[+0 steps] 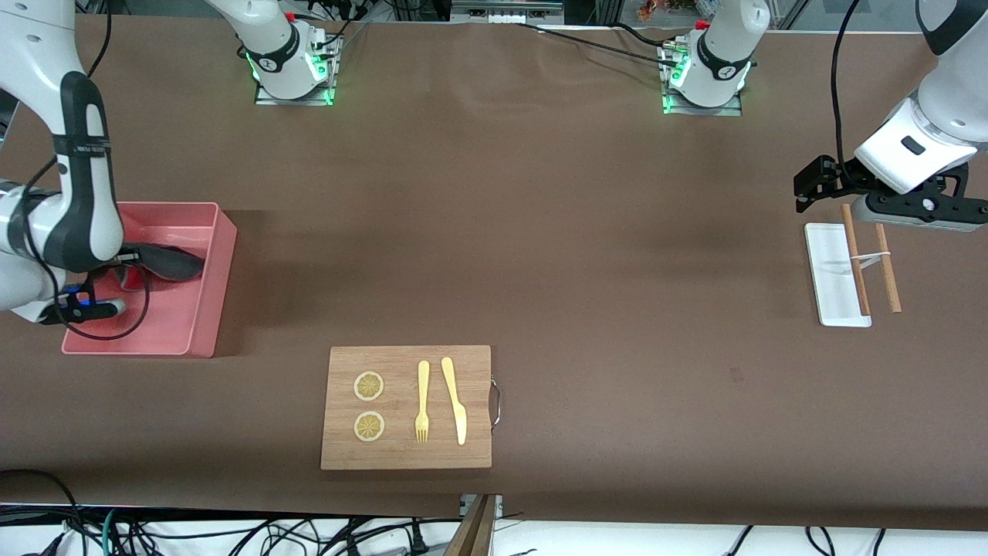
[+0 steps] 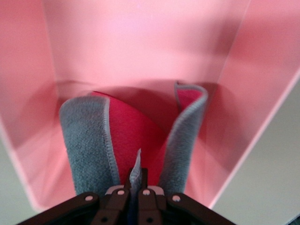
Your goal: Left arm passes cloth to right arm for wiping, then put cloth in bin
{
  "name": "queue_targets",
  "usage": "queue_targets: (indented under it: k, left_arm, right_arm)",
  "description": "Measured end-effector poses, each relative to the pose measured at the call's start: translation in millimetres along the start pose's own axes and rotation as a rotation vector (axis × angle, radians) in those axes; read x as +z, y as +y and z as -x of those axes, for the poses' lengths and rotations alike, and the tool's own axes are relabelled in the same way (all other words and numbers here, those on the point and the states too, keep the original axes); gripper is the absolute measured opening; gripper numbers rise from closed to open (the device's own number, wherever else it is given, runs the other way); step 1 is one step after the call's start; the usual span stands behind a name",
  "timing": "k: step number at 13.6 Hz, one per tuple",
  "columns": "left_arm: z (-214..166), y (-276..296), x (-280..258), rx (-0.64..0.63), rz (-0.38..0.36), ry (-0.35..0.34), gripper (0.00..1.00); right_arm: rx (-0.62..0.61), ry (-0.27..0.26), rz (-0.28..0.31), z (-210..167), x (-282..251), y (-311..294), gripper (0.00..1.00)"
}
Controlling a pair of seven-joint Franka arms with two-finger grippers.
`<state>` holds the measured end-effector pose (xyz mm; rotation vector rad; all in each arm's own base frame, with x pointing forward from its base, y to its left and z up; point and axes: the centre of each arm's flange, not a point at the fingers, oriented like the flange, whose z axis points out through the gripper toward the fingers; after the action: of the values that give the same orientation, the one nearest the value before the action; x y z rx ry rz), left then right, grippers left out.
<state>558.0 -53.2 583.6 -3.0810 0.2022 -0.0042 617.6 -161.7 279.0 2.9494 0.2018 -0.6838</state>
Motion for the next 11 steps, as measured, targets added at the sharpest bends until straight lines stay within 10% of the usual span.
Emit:
queue_targets:
  k: [5, 11]
  left_arm:
    - [0.0, 0.3, -0.1, 0.001, 0.000, 0.000, 1.00]
    - [-0.1, 1.3, -0.2, 0.002, 0.000, 0.001, 1.00]
  right_arm:
    - [0.006, 0.068, -0.009, -8.6, -0.9, -1.8, 0.37]
    - [0.005, 0.169, -0.051, 48.9, -135.0, -25.1, 0.99]
